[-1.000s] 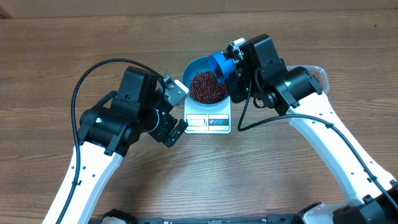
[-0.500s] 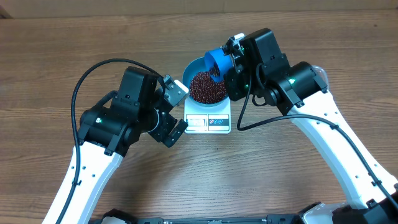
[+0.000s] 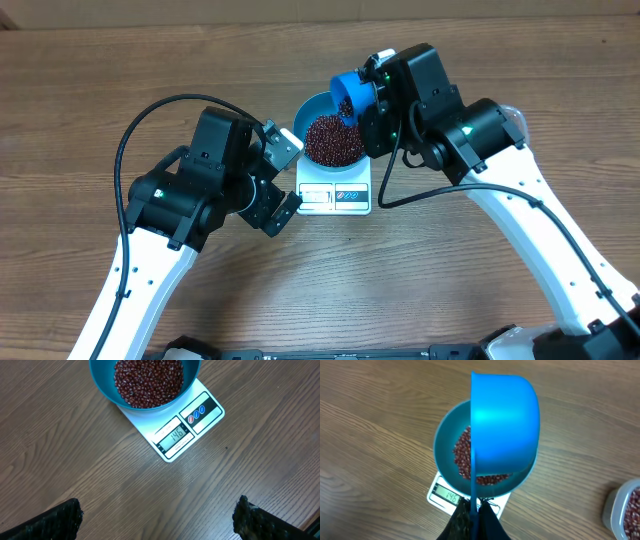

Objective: Scoop item into bowl and weigh 150g on scale
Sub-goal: 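Tilt the scoop slightly to trickle beans into the bowl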

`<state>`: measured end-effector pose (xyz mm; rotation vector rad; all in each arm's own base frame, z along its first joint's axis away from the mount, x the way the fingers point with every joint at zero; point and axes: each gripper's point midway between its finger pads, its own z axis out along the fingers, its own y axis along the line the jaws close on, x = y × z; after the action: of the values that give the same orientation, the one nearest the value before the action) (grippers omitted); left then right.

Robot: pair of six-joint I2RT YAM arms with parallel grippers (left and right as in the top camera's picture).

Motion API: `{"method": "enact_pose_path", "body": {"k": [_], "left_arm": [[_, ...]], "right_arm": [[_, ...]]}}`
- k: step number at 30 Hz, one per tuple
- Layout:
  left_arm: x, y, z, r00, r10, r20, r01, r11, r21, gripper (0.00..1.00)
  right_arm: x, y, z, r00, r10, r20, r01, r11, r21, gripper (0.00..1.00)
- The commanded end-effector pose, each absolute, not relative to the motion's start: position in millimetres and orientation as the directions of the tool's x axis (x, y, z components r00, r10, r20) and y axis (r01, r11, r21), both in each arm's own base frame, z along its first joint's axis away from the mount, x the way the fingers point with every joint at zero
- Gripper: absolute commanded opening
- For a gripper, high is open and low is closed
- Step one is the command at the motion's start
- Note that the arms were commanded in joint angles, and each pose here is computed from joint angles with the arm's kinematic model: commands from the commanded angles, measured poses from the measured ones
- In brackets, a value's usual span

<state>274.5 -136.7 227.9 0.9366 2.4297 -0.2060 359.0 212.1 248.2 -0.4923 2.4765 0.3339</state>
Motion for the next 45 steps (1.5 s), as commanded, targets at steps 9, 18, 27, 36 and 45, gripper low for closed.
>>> {"method": "enact_pose_path", "body": {"k": [9, 18, 27, 36, 45], "left_arm": [[275.7, -139.4, 238.6, -0.616, 0.565, -0.549, 0.657, 0.753, 0.039, 0.99], [275.6, -139.5, 238.6, -0.616, 0.565, -0.549, 0.657, 0.753, 0.038, 0.99], [275.7, -139.4, 238.6, -0.616, 0.565, -0.549, 0.656, 0.753, 0.038, 1.00], [275.7, -139.4, 238.6, -0.616, 0.565, -0.549, 0.656, 0.753, 0.038, 0.99], [275.7, -139.3, 238.6, -0.616, 0.565, -0.549, 0.656, 0.754, 0.039, 1.00]], "right_arm": [[362.8, 221.7, 259.9, -0.749, -0.271, -0.605, -0.421, 0.899, 0.119, 0.04], [358.4, 225.9, 262.8, -0.748, -0.286, -0.598, -0.432, 0.895, 0.112, 0.04], [360.8, 220.2, 257.6, -0.754, -0.293, -0.588, -0.410, 0.909, 0.073, 0.04], [363.0, 215.5, 256.2, -0.759, -0.291, -0.582, -0.393, 0.918, 0.055, 0.04], [356.2, 214.0, 250.1, -0.788, -0.278, -0.549, -0.380, 0.922, 0.078, 0.04]]}}
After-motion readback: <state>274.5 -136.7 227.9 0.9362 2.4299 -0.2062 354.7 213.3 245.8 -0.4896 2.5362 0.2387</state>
